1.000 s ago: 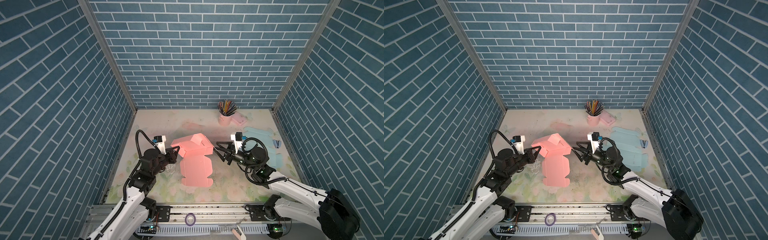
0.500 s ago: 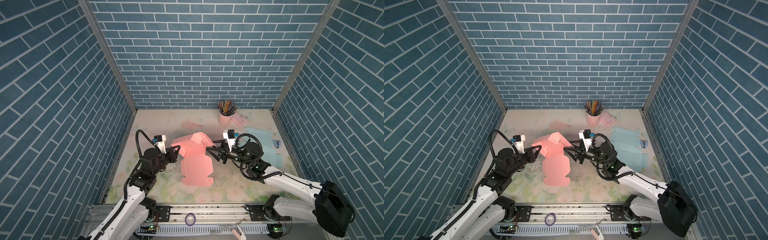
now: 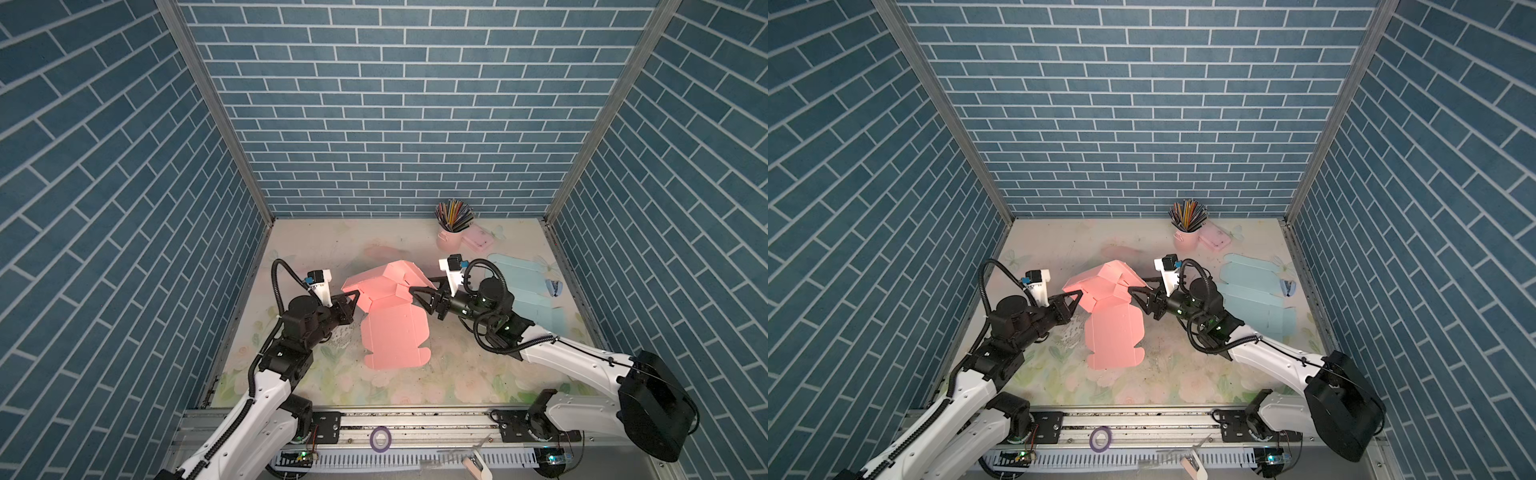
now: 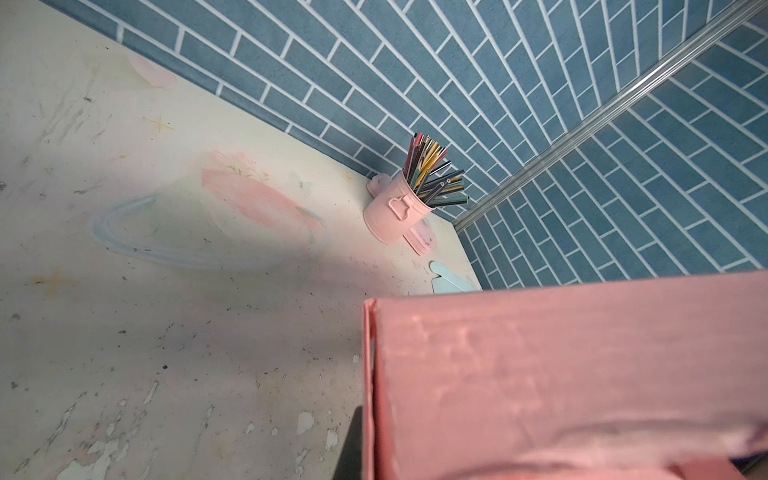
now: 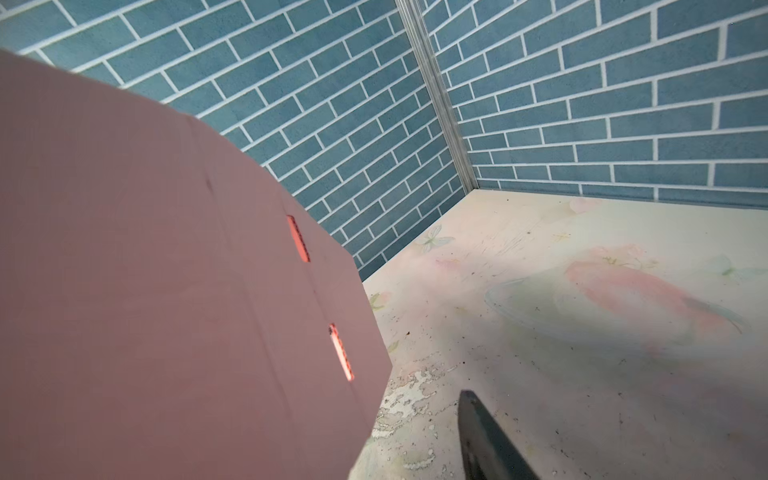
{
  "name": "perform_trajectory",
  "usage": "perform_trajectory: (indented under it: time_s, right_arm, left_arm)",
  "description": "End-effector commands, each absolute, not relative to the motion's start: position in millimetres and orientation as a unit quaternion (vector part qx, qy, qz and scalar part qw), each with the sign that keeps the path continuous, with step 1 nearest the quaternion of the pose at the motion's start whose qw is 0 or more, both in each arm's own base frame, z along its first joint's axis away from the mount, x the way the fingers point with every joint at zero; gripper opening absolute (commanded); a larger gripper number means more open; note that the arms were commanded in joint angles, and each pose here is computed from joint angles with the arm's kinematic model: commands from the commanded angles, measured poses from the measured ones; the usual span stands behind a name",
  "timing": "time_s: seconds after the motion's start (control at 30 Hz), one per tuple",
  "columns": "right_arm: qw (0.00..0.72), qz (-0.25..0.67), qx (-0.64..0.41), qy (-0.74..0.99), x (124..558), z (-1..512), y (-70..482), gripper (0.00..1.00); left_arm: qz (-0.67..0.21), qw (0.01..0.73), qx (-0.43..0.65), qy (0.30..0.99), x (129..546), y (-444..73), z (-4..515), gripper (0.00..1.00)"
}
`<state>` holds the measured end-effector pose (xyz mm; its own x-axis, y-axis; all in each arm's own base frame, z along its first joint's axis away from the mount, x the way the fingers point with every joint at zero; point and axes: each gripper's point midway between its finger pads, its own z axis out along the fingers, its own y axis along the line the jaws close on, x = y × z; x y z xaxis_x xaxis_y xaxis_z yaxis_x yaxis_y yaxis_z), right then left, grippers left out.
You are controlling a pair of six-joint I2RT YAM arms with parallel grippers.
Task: Fold the paper box
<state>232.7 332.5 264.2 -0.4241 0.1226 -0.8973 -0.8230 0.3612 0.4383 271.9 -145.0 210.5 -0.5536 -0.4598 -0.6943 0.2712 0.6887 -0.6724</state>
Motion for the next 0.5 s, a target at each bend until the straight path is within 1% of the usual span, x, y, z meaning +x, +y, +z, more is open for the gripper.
perform_trajectory:
  time_s: [0.0,0.13,0.2,0.27,0.37,0.47]
  right_arm:
    - [0.483,0.469,-0.282,0.683,218.0,269.0,314.6,0.50]
    - [0.511,0.435,-0.318,0.670,186.0,288.7,277.6,0.52]
    - [0.530,0.419,-0.314,0.667,179.0,299.9,260.3,0.53]
    - [0.541,0.403,-0.294,0.677,183.0,306.4,246.5,0.53]
    - [0.549,0.386,-0.251,0.698,201.3,314.4,232.6,0.49]
    - [0.538,0.417,-0.249,0.689,210.1,324.1,239.5,0.48]
  left_arm:
    - [-0.391,0.479,-0.053,0.784,268.6,-142.8,218.7,0.00]
    - [-0.384,0.482,-0.052,0.786,265.9,-138.3,218.7,0.00]
    - [-0.381,0.486,-0.047,0.785,264.3,-136.8,220.5,0.00]
    - [-0.381,0.485,-0.034,0.786,261.7,-138.3,221.9,0.00]
    - [-0.383,0.495,-0.003,0.780,255.6,-141.9,231.3,0.00]
    - [-0.382,0.506,0.026,0.773,249.5,-144.3,240.1,0.00]
